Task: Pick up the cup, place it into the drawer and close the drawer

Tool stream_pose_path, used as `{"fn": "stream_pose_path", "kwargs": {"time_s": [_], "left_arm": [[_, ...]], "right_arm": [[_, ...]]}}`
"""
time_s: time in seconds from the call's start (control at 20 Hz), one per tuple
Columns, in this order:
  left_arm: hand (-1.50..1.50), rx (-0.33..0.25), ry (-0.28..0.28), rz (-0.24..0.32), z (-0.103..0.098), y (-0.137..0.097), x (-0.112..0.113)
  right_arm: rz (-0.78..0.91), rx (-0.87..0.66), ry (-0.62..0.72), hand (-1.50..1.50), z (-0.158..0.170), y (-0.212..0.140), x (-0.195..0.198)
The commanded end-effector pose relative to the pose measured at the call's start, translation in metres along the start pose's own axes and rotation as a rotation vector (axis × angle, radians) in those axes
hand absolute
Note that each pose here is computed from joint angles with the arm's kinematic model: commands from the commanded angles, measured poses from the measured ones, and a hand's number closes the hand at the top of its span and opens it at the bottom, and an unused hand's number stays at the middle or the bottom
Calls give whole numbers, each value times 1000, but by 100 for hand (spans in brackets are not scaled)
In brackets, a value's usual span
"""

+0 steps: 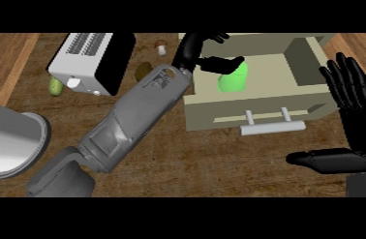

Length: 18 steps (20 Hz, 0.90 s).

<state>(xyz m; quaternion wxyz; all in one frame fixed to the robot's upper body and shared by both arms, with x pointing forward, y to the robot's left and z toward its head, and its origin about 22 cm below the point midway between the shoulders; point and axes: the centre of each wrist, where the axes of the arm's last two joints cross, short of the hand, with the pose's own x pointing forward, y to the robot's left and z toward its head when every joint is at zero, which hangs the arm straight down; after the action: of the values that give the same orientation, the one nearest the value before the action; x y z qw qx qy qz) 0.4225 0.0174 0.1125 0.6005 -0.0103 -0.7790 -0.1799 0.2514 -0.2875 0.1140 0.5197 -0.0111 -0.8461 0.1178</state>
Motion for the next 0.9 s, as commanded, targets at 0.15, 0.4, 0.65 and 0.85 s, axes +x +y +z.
{"fn": "stream_pose_path", "kwargs": {"time_s": [0.15,0.4,0.65,0.85], "left_arm": [[-150,31,-13,-84,5,-15,6],[-150,54,-118,4,-6,-13,28],[-150,55,-175,120,2,-14,20],[-150,84,-178,141,3,-12,20]], "right_arm": [[-18,22,-32,-150,-11,-7,12],[-184,49,-59,-150,1,5,9],[-154,122,-39,150,17,0,8],[29,243,-13,150,12,-23,32]]}}
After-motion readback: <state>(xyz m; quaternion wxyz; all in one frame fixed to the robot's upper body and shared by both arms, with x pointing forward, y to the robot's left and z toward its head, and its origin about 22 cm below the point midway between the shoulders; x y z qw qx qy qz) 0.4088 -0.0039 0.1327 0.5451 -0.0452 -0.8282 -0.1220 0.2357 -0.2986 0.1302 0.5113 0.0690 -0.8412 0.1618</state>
